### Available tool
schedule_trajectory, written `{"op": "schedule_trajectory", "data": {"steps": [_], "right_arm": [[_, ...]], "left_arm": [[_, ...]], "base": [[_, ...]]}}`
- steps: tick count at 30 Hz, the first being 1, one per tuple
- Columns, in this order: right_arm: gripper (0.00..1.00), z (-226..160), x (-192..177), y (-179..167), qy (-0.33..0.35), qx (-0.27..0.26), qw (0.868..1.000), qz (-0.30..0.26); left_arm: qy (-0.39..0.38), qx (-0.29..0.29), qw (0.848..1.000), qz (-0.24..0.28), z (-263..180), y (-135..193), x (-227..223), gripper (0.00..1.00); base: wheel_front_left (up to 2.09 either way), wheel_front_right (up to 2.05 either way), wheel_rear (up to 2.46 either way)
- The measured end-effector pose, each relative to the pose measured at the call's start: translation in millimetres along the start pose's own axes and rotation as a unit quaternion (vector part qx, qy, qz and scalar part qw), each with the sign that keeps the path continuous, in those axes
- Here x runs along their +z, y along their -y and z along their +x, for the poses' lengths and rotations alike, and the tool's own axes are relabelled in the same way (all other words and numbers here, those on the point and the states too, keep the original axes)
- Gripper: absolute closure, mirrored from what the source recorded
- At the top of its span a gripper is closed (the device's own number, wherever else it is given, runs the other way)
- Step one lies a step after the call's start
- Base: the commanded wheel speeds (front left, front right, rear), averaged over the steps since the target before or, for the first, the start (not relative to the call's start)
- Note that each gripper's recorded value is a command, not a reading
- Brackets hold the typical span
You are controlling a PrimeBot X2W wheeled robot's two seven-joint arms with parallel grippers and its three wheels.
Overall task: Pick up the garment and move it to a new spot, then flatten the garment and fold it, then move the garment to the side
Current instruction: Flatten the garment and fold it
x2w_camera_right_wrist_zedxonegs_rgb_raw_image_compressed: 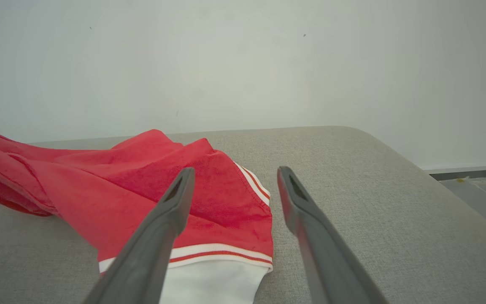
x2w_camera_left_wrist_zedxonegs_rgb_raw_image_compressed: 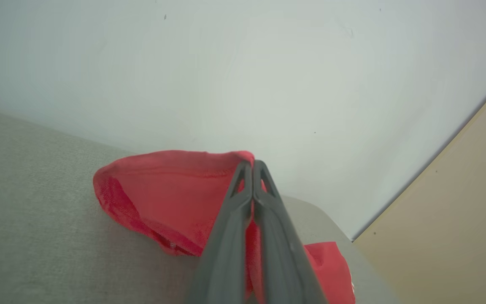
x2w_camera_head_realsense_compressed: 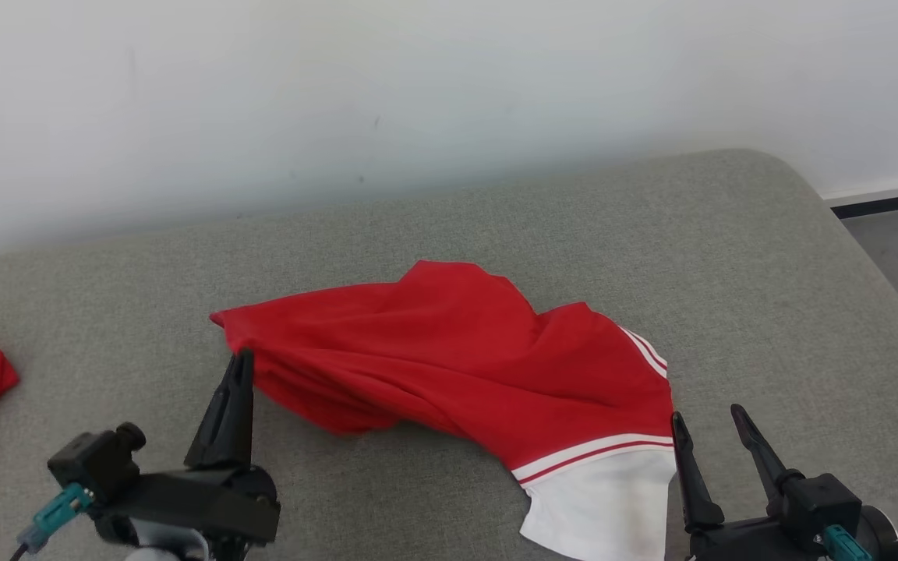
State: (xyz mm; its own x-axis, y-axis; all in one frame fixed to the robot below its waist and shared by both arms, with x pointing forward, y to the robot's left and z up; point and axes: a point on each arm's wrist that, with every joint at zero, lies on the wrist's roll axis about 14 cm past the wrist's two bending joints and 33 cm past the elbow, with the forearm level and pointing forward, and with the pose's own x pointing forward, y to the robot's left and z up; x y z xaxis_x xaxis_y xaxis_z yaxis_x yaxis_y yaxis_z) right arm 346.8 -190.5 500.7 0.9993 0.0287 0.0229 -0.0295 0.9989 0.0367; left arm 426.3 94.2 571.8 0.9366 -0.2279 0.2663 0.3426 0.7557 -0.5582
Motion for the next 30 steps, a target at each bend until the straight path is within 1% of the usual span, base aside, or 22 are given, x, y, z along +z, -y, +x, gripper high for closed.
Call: {"op": "schedule_trajectory", "data": {"steps": [3, 5, 7, 9, 11, 13, 17, 19, 20, 21, 22, 25, 28, 30], "right_arm": [[0.0, 0, 1, -1, 0.001, 0.001, 1.0, 0.0], [0.0, 0, 0, -1, 0.001, 0.002, 1.0, 0.001], [0.0, 0, 0, 0, 0.001, 0.0, 1.0, 0.001], [0.0, 1, 0, 0, 0.001, -0.001, 1.0, 0.002], [0.0, 1, -2, 2, -0.001, -0.003, 1.0, 0.002], [0.0, 0, -4, 3, -0.004, -0.004, 1.0, 0.003], [0.0, 1, -7, 3, -0.008, -0.005, 1.0, 0.004], [0.0, 2, -7, 1, -0.008, -0.002, 1.0, 0.006], [0.0, 2, -7, 0, -0.008, 0.0, 1.0, 0.006], [0.0, 2, -6, -1, -0.008, 0.002, 1.0, 0.007], [0.0, 2, -6, -2, -0.007, 0.003, 1.0, 0.007], [0.0, 3, -5, -3, -0.005, 0.005, 1.0, 0.007], [0.0, 2, -3, -3, -0.004, 0.005, 1.0, 0.007], [0.0, 1, -2, -2, -0.001, 0.004, 1.0, 0.007]], "left_arm": [[-0.037, -0.005, 0.998, 0.045, -13, -13, -10, 1.0], [-0.056, -0.001, 0.997, 0.06, -22, -20, -18, 1.0], [-0.101, 0.001, 0.99, 0.096, -40, -34, -35, 1.0], [-0.13, 0.001, 0.987, 0.095, -54, -37, -49, 1.0], [-0.169, -0.005, 0.98, 0.102, -73, -40, -66, 1.0], [-0.2, 0.004, 0.973, 0.112, -91, -52, -75, 1.0], [-0.223, 0.033, 0.965, 0.135, -107, -75, -78, 1.0], [-0.231, 0.053, 0.959, 0.158, -113, -87, -79, 1.0], [-0.234, 0.058, 0.956, 0.167, -116, -91, -78, 0.37], [-0.236, 0.063, 0.954, 0.176, -117, -94, -78, 0.37], [-0.237, 0.064, 0.952, 0.185, -119, -95, -79, 0.0], [-0.224, 0.078, 0.953, 0.188, -117, -98, -73, 0.0], [-0.176, 0.096, 0.963, 0.182, -103, -95, -53, 0.0], [-0.143, 0.107, 0.965, 0.192, -98, -93, -36, 0.0]], "base": [[0.0, 0.0, 0.0], [0.0, 0.0, 0.0], [0.0, 0.0, 0.0], [0.0, 0.0, 0.0], [0.0, 0.0, 0.0], [0.0, 0.0, 0.0], [0.0, 0.0, 0.0], [0.0, 0.0, 0.0], [0.0, 0.0, 0.0], [0.0, 0.0, 0.0], [0.0, 0.0, 0.0], [0.0, 0.0, 0.0], [0.0, 0.0, 0.0], [0.0, 0.0, 0.0]]}}
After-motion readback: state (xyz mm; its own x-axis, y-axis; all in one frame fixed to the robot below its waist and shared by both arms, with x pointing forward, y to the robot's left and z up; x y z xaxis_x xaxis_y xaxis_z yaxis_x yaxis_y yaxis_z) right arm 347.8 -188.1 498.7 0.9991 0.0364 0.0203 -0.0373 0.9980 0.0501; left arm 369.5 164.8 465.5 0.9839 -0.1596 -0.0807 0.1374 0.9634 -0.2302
